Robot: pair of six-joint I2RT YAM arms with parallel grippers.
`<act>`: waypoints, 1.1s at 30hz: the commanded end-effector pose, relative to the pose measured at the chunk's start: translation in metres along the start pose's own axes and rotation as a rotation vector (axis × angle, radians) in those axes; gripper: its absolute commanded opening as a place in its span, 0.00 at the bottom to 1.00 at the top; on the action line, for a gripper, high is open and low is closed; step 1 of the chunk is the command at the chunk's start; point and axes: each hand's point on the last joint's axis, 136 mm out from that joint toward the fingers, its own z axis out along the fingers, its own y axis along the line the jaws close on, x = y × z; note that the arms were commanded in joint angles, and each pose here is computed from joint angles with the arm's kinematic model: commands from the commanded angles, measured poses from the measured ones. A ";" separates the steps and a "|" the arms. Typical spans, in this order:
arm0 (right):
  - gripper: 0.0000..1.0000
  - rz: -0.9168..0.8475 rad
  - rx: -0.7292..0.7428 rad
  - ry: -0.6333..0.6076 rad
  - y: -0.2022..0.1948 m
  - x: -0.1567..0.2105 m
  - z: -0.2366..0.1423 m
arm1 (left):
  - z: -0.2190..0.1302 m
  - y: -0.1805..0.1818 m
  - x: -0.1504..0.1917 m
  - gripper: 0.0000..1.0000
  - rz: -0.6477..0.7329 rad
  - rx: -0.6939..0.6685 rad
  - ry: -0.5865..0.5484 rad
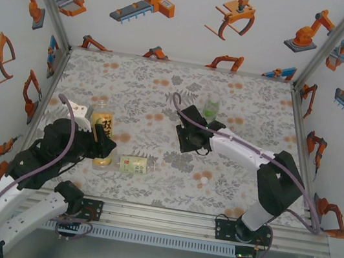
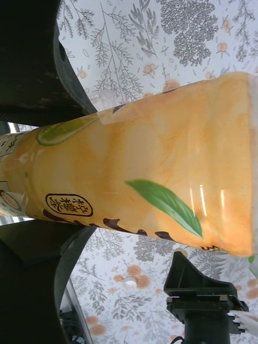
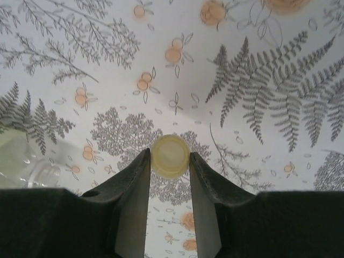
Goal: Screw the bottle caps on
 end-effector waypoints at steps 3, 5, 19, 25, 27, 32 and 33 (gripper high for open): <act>0.28 0.053 0.023 0.020 -0.008 0.031 -0.019 | -0.009 -0.006 -0.003 0.01 -0.018 0.038 -0.010; 0.28 0.069 0.010 0.024 -0.007 0.040 -0.025 | -0.007 -0.007 -0.005 0.02 -0.007 0.042 -0.016; 0.35 0.107 -0.070 0.046 0.014 0.060 -0.030 | 0.006 -0.015 -0.013 0.01 -0.009 0.071 -0.047; 0.40 0.095 -0.048 0.026 0.011 0.051 -0.041 | 0.008 -0.016 -0.013 0.01 -0.020 0.076 -0.043; 0.38 0.095 -0.052 0.017 0.011 0.050 -0.043 | 0.008 -0.016 -0.012 0.01 -0.023 0.076 -0.040; 0.38 0.102 -0.050 0.030 0.011 0.055 -0.034 | 0.012 -0.016 -0.011 0.01 -0.036 0.080 -0.042; 0.38 0.105 -0.048 0.037 0.011 0.057 -0.031 | 0.012 -0.017 -0.011 0.01 -0.038 0.081 -0.041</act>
